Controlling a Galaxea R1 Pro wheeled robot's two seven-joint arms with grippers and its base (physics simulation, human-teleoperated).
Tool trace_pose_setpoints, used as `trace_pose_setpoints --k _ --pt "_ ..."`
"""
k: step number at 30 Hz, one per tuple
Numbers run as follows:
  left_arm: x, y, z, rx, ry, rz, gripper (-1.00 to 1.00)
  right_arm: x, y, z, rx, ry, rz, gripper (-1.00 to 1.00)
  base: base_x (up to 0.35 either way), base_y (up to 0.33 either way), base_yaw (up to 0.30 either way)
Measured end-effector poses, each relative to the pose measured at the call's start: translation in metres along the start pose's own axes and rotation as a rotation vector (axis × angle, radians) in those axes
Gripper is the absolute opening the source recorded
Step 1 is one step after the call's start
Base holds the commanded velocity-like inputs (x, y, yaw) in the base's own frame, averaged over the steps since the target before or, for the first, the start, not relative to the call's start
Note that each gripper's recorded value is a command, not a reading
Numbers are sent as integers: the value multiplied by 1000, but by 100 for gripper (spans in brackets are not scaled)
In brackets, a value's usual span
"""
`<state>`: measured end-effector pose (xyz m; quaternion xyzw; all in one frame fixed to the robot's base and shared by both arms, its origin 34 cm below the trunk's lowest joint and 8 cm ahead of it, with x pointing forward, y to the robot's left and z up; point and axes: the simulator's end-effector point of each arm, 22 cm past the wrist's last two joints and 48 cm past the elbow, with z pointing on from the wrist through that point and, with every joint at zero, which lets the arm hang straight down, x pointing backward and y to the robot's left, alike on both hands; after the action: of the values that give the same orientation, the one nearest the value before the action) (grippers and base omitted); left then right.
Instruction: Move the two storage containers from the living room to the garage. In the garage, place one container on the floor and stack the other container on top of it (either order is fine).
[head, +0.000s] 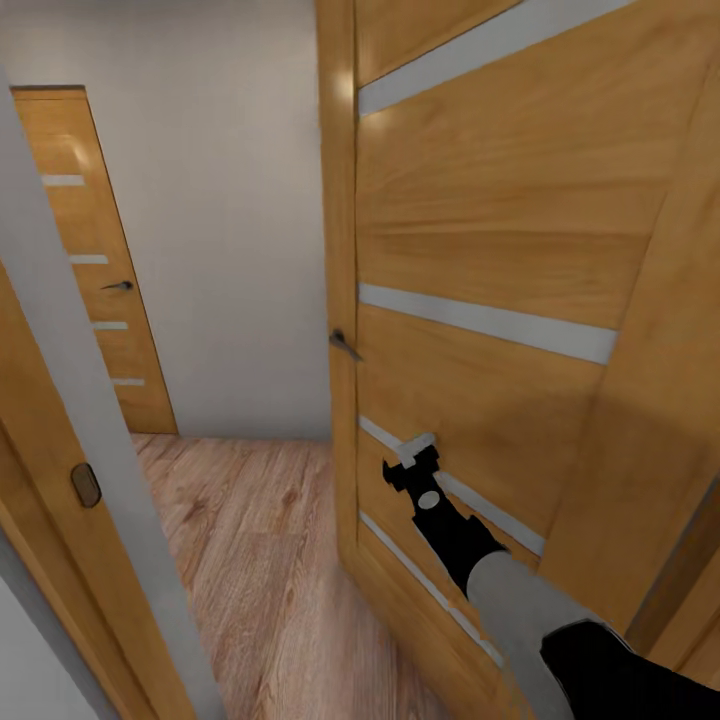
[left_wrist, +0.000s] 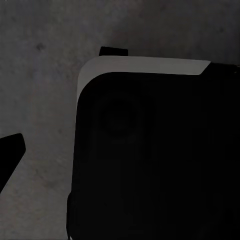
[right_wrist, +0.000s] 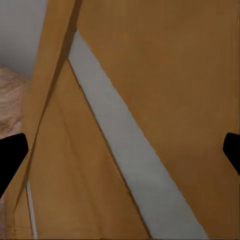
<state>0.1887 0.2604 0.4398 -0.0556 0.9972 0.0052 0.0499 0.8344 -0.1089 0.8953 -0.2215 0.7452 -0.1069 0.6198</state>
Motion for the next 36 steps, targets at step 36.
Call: trace_pose_setpoints --k 36 --pt "-1 1 0 -1 -2 1 100 -25 -57 9 174 4 14 100 20 0 0"
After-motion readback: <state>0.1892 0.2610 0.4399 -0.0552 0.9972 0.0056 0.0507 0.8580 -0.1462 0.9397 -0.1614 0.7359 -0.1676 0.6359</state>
